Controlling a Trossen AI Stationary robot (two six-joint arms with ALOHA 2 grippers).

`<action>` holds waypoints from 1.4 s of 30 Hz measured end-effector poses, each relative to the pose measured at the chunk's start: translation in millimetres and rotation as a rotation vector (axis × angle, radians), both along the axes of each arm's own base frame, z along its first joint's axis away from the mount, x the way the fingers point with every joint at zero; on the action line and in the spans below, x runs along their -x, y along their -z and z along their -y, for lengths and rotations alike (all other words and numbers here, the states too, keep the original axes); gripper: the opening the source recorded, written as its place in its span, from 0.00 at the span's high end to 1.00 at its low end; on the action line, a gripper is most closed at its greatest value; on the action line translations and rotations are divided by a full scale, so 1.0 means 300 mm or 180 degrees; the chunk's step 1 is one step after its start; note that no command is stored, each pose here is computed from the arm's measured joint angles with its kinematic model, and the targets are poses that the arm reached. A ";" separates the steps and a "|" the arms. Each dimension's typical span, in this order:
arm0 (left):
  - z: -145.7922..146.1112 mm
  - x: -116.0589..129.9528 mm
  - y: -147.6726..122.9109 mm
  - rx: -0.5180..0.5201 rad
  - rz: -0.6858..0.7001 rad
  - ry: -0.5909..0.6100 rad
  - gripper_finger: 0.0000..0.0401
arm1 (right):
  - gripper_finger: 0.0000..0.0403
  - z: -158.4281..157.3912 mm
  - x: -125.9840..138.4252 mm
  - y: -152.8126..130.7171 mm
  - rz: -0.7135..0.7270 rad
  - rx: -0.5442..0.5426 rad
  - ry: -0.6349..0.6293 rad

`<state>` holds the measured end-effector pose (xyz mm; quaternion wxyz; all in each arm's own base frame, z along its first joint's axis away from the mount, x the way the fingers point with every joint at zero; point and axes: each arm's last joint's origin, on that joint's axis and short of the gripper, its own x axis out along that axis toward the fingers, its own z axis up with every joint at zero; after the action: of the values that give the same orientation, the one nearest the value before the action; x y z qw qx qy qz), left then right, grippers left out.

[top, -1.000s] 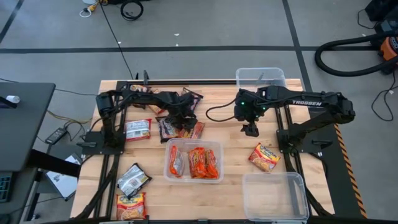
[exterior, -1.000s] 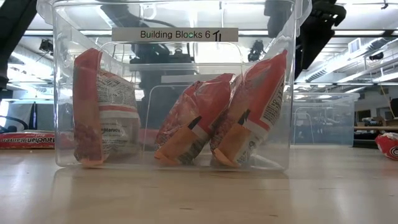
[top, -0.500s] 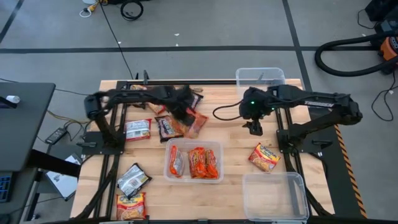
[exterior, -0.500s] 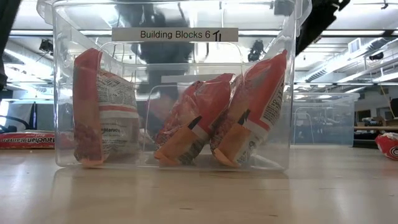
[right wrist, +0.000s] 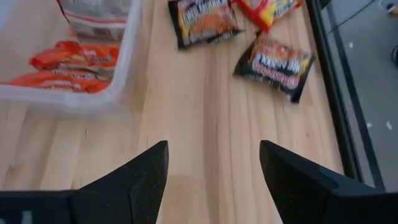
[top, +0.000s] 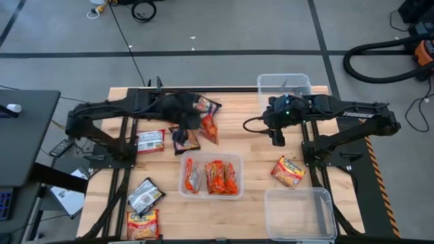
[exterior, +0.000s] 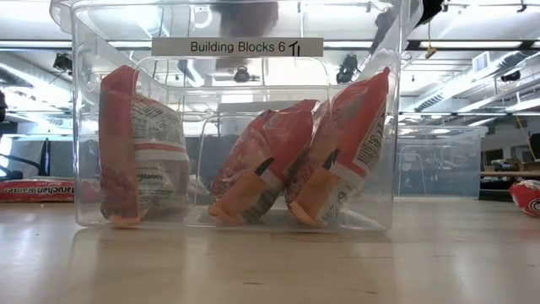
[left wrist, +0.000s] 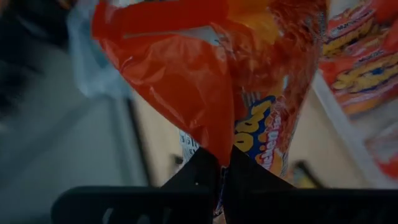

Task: Sort Maruchan noodles
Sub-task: Put the orange noodle pack into the bottom left transparent bin

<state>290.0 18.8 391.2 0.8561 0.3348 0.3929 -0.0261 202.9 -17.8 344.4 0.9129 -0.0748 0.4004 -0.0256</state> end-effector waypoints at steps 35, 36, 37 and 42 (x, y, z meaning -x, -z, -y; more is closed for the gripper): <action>0.450 0.029 0.498 -0.1895 -0.0214 0.1952 0.97 | 0.38 -0.037 -0.039 -0.073 0.1121 -0.0745 0.1347; 0.449 0.034 0.516 -0.1920 -0.0239 0.2008 0.97 | 0.38 -0.039 -0.039 -0.073 0.1127 -0.0760 0.1342; 0.448 0.040 0.533 -0.1907 -0.0281 0.2074 0.97 | 0.38 -0.042 -0.039 -0.073 0.1128 -0.0768 0.1337; 0.436 0.074 0.596 -0.1835 -0.0483 0.2232 0.97 | 0.38 -0.045 -0.040 -0.073 0.1127 -0.0771 0.1323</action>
<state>267.7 -112.0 212.3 0.6363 0.6691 0.3088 -0.2282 214.8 -4.2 366.3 0.9460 0.1239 0.2419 -0.1766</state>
